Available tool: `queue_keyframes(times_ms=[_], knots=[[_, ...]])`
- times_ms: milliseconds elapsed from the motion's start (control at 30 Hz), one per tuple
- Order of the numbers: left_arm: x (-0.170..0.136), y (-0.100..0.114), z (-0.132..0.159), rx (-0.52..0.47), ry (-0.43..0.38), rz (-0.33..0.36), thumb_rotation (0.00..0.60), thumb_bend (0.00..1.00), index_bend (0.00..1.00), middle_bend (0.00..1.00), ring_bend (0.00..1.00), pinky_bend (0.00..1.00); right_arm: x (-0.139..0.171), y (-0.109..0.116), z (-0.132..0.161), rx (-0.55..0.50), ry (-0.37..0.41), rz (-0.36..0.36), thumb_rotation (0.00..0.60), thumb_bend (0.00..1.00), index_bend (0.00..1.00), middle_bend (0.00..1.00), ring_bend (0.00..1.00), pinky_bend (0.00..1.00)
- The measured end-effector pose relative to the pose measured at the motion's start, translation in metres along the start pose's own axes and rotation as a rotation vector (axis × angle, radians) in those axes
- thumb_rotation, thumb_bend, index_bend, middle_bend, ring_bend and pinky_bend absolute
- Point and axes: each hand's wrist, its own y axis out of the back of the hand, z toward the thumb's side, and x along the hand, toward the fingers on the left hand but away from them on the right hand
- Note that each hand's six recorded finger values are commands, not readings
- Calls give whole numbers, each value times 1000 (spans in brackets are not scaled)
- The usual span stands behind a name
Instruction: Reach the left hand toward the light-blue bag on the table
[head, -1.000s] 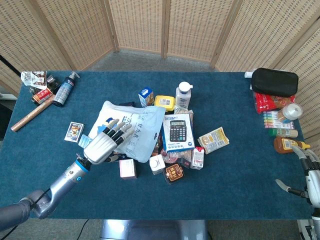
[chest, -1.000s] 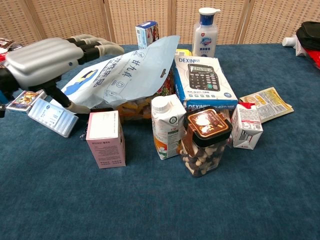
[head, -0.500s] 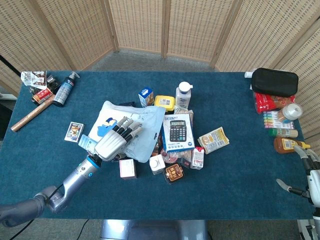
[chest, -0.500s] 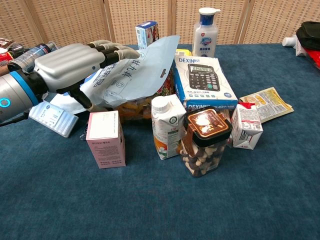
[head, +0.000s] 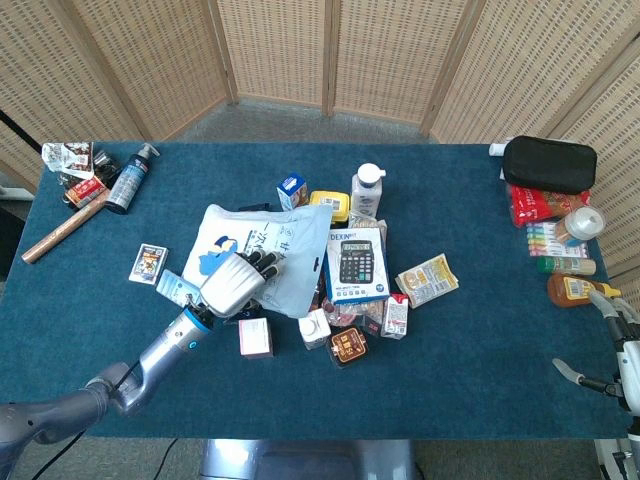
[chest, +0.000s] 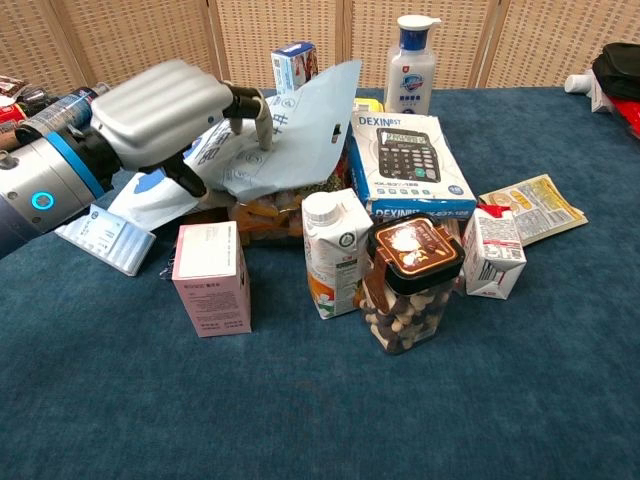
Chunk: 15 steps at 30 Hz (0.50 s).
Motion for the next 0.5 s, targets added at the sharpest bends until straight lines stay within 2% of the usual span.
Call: queue_keyframes(times_ms=[233,500], knots=[[-8,37,-7,4,-6,100,600,2,967,959,897,882,1,0,2,3,10,-1,600,0,93,133,128,120],[-22,109,-17,-3,-7,235,600,2,975,968,904,884,2,-3,7,9,23,6,600,0,92,133,127,120]])
